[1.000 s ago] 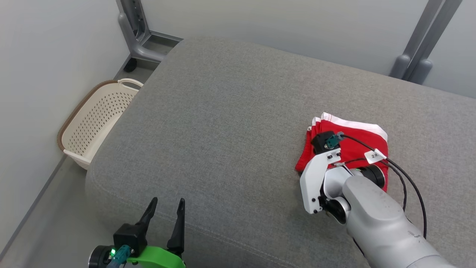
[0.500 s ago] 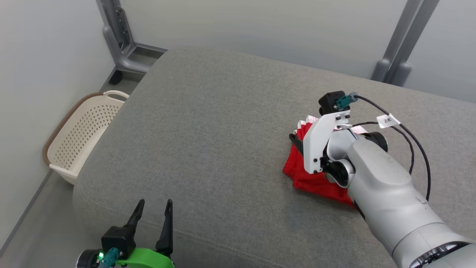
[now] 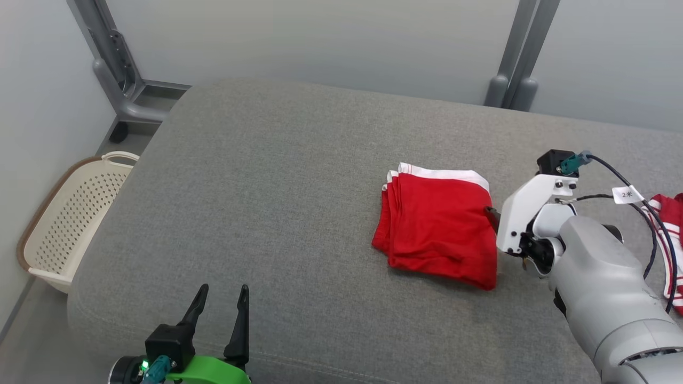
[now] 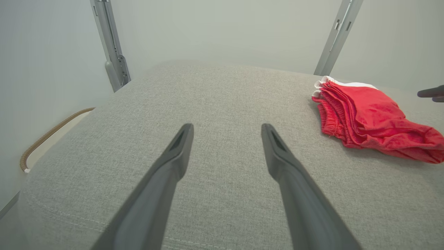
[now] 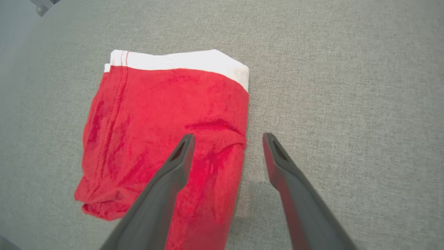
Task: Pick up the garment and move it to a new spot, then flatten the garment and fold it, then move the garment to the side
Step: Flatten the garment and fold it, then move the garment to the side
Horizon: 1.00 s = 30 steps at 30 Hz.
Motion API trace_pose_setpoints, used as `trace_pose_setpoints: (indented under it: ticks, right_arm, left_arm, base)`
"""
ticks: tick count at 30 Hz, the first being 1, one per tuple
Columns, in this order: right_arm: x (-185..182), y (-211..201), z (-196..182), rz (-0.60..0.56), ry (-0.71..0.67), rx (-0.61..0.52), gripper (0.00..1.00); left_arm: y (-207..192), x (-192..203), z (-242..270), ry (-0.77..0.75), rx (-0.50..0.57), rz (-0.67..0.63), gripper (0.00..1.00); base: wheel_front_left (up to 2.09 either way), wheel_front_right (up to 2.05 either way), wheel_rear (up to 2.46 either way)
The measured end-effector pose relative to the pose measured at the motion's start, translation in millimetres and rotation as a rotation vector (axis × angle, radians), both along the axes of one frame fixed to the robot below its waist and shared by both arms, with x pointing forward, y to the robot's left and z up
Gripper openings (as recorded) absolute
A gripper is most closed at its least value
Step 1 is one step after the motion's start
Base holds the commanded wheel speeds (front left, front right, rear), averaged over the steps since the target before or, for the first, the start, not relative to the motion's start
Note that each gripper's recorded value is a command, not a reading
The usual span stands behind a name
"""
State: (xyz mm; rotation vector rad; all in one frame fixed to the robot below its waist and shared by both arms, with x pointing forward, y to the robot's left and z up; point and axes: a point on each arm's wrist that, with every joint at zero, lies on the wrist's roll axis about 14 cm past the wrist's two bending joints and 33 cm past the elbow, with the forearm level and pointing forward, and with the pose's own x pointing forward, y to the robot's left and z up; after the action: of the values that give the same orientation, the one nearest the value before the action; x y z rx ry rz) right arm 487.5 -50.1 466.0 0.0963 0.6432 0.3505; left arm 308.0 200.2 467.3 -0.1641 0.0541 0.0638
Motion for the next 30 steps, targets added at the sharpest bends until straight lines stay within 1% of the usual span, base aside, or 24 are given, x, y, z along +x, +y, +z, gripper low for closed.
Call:
trace_pose_setpoints:
  ticks: [2,7,13,19,20,21,22,24,25,30]
  right_arm:
    - [-0.2,-9.6,-14.6,-0.031,0.037,0.002,1.0]
    - [0.1,-14.4,-30.3,-0.062,0.077,0.021,1.0]
    - [-7.0,-7.4,-53.3,-0.067,0.145,0.038,1.0]
    - [-13.5,-0.1,-67.1,-0.08,0.198,0.07,1.0]
    - [-13.7,1.0,-68.2,-0.079,0.203,0.071,0.94]
    - [-14.4,1.8,-69.8,-0.077,0.212,0.069,0.75]
    - [-14.6,2.5,-70.8,-0.076,0.215,0.068,0.44]
    - [-15.1,3.2,-72.9,-0.073,0.224,0.063,0.03]
    - [-15.2,3.3,-73.4,-0.073,0.227,0.061,0.0]
    - [-17.0,3.6,-74.4,-0.065,0.224,0.044,0.0]
  left_arm:
    - [-3.6,3.8,-4.6,0.018,-0.001,-0.011,1.0]
    - [-7.1,10.3,-8.7,0.034,-0.002,-0.022,1.0]
    - [-7.0,13.5,-15.6,0.059,-0.002,-0.023,1.0]
    - [-3.5,12.1,-18.5,0.07,0.0,-0.014,1.0]
    - [-3.1,12.0,-18.7,0.071,0.001,-0.013,1.0]
    - [-2.4,11.8,-18.9,0.072,0.002,-0.011,1.0]
    - [-1.8,11.8,-18.9,0.072,0.002,-0.009,1.0]
    - [-1.0,12.0,-18.5,0.071,0.003,-0.006,1.0]
    - [-0.7,11.7,-18.6,0.072,0.004,-0.005,1.0]
    - [-1.3,11.0,-18.3,0.071,0.005,-0.007,1.0]
  base:
    - [0.0,0.0,0.0]
    - [0.0,0.0,0.0]
    - [0.0,0.0,0.0]
    - [0.0,0.0,0.0]
    - [0.0,0.0,0.0]
    - [0.0,0.0,0.0]
    - [0.0,0.0,0.0]
    - [0.0,0.0,0.0]
    - [0.0,0.0,0.0]
    - [0.0,0.0,0.0]
